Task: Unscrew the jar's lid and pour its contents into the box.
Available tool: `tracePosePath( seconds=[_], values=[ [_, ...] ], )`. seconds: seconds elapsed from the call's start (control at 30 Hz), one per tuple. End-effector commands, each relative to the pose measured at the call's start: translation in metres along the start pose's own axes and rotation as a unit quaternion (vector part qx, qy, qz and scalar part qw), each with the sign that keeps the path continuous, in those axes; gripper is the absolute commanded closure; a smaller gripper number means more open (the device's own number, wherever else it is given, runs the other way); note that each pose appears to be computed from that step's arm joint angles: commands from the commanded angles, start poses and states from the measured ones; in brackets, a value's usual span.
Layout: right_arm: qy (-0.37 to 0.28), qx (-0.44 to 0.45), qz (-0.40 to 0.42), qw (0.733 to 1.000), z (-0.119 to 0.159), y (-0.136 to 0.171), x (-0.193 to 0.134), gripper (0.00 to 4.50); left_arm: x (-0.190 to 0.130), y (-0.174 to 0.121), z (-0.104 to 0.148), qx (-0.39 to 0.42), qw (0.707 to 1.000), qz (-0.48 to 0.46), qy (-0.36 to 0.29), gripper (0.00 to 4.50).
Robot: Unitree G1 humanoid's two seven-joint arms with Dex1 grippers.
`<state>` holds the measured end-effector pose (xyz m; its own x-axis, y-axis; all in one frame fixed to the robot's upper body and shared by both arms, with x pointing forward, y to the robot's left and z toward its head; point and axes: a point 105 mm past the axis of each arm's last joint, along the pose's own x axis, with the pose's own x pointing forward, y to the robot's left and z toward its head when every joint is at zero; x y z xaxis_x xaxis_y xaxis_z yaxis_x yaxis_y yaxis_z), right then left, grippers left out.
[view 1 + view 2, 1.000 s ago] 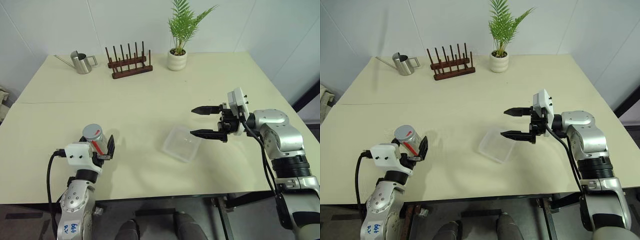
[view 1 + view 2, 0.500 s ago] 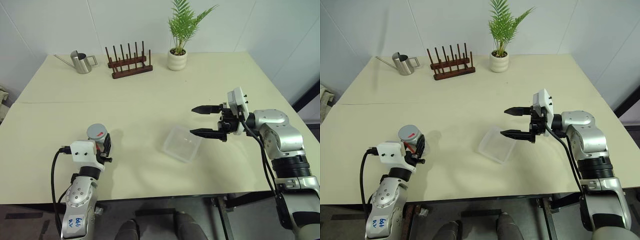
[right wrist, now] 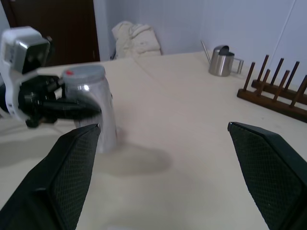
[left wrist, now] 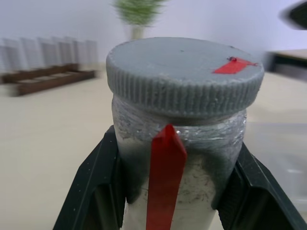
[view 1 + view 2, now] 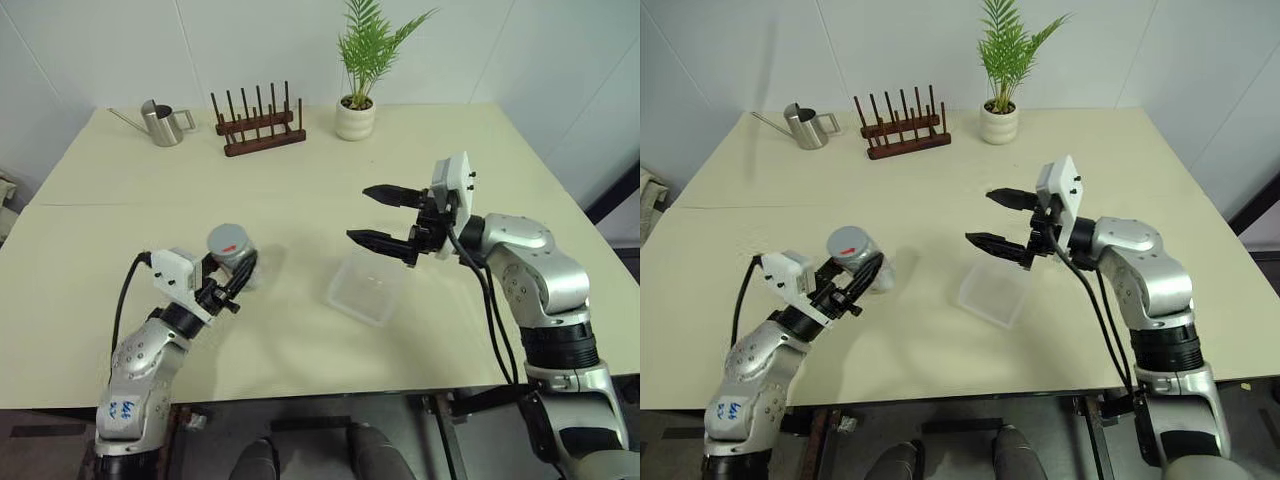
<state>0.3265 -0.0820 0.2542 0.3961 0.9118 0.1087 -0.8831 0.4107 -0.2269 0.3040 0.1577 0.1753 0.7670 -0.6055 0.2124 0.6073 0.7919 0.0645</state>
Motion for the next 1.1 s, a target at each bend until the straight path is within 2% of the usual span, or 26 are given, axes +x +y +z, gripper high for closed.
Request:
tracePosePath(
  seconds=[0.03,0.27,0.47,0.57,1.1],
  values=[
    [-0.034,0.002,-0.041,0.999,0.019,0.014,0.005,0.00,0.012,-0.007,0.010,-0.001,0.997,-0.078,0.001,2.57],
    [-0.013,0.061,-0.104,0.993,0.018,0.027,0.025,0.00,0.034,-0.015,0.015,-0.021,0.983,-0.181,0.018,2.57],
    [-0.020,0.009,-0.116,0.993,0.026,0.041,0.046,0.00,0.045,-0.028,0.014,-0.009,0.970,-0.242,0.035,2.57],
    [-0.022,0.006,-0.114,0.993,0.027,0.049,0.053,0.00,0.048,-0.029,0.012,0.011,0.967,-0.252,0.046,2.57],
    [-0.005,0.017,-0.066,0.998,0.017,0.073,0.068,0.00,0.058,-0.030,0.024,0.075,0.966,-0.245,0.010,2.57]
  ],
)
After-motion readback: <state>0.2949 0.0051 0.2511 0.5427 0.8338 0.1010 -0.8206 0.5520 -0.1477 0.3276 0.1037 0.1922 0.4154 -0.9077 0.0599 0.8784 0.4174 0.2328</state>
